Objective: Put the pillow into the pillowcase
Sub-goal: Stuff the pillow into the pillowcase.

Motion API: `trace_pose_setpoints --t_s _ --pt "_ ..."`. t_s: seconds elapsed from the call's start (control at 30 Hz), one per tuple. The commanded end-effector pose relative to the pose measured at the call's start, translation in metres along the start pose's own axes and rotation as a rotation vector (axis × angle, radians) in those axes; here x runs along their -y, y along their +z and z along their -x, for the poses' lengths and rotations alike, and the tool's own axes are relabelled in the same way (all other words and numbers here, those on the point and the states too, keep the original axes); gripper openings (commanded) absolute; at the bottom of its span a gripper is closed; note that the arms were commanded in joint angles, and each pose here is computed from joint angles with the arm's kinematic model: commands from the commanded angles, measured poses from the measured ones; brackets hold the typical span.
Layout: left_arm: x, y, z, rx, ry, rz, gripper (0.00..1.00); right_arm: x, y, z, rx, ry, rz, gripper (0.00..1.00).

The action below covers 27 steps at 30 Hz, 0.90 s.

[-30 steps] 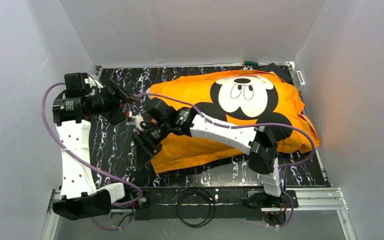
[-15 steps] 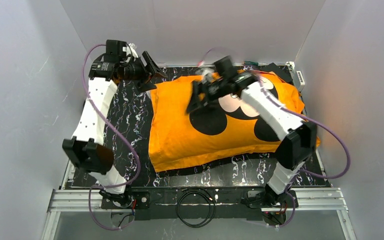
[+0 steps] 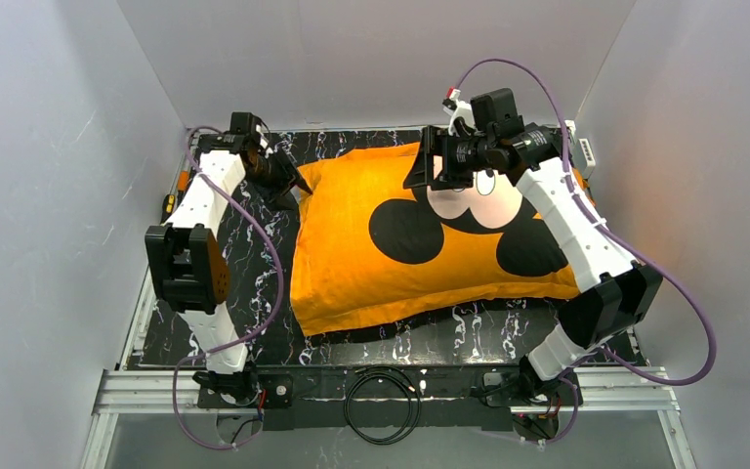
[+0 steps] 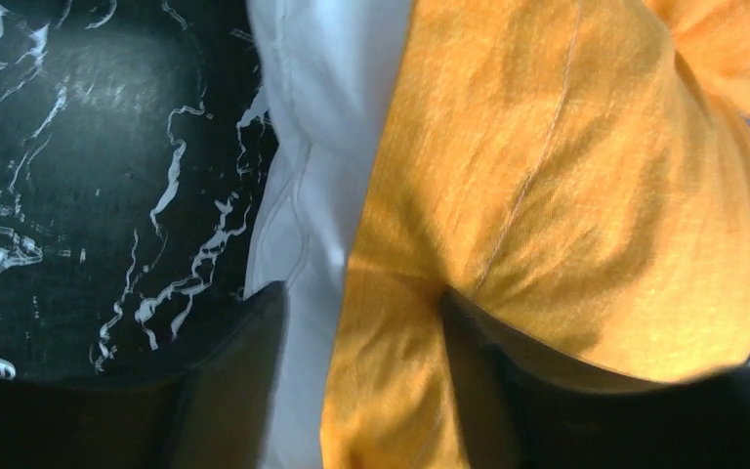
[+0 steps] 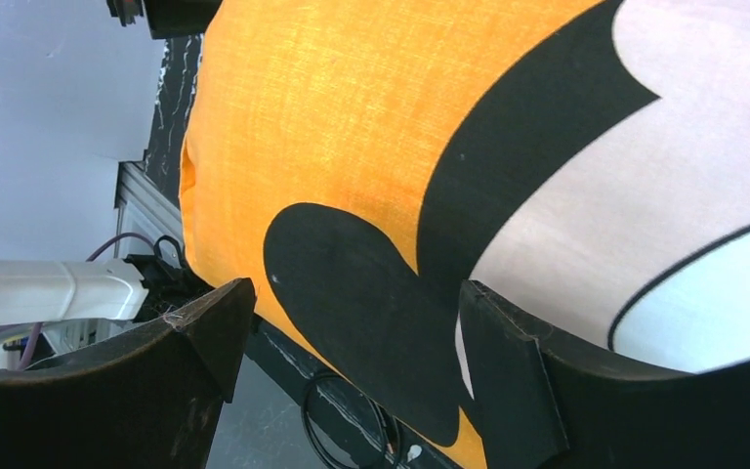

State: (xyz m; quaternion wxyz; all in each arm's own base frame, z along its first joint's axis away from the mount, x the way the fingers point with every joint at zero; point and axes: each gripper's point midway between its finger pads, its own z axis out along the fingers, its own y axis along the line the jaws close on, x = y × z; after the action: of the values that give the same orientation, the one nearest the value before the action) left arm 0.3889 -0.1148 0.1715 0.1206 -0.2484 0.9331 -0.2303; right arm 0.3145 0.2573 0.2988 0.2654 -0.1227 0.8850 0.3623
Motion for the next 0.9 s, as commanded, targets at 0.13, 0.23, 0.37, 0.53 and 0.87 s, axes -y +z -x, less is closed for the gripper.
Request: trace_pose_setpoints --t_s 0.13,0.23,0.37,0.53,0.87 --pt "0.017 -0.007 0.013 0.074 -0.024 -0.151 0.0 0.01 -0.017 0.027 0.076 -0.036 -0.087 0.86" --pt "0.0 -0.024 0.029 0.122 -0.057 -0.146 0.0 0.023 -0.023 0.034 0.097 -0.033 -0.143 0.88" --pt "-0.034 -0.056 0.051 0.231 -0.12 -0.112 0.0 0.046 -0.034 0.04 0.125 -0.009 -0.217 0.88" --pt "-0.069 -0.068 0.055 0.242 -0.13 -0.032 0.0 0.071 -0.043 0.041 0.137 0.024 -0.299 0.9" --pt "-0.121 -0.062 0.079 0.221 -0.08 0.227 0.0 0.128 -0.075 0.025 0.142 0.08 -0.526 0.95"
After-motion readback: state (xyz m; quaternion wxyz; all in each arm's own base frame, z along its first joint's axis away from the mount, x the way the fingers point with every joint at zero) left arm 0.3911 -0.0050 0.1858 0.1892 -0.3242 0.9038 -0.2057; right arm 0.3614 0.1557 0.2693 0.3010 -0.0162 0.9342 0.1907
